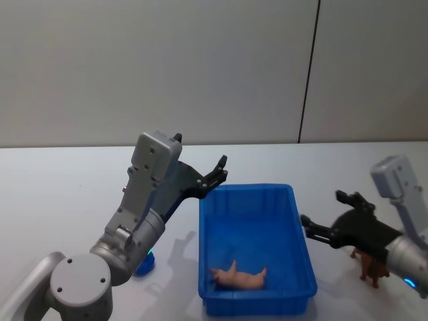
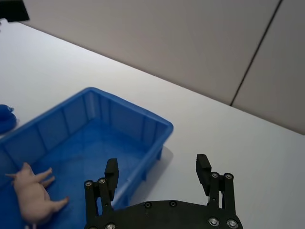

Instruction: Pick up the two dolls from the table and place them into the box.

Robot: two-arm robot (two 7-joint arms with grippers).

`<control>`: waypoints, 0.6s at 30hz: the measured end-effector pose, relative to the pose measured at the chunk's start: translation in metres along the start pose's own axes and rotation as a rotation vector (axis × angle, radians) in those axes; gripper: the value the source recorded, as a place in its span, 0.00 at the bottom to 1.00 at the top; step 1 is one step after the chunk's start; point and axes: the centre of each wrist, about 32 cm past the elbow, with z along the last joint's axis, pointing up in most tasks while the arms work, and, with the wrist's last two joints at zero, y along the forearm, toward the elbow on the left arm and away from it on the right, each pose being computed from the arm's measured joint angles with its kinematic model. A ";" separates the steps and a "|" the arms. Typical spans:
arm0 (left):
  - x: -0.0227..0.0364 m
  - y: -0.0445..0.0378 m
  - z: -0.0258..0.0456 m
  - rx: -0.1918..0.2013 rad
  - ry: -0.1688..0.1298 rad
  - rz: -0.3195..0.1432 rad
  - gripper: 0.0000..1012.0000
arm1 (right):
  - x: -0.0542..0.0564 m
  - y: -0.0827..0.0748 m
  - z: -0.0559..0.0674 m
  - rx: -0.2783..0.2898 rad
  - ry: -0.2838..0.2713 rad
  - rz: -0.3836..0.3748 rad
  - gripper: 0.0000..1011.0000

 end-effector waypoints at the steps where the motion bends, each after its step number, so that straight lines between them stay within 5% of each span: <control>1: 0.0000 0.0000 0.0000 0.000 0.000 0.000 0.99 | 0.001 -0.002 -0.001 -0.004 0.001 -0.005 0.99; 18: 0.0000 0.0000 0.0000 0.000 0.000 0.000 0.99 | 0.009 -0.043 -0.024 -0.131 0.069 -0.069 0.99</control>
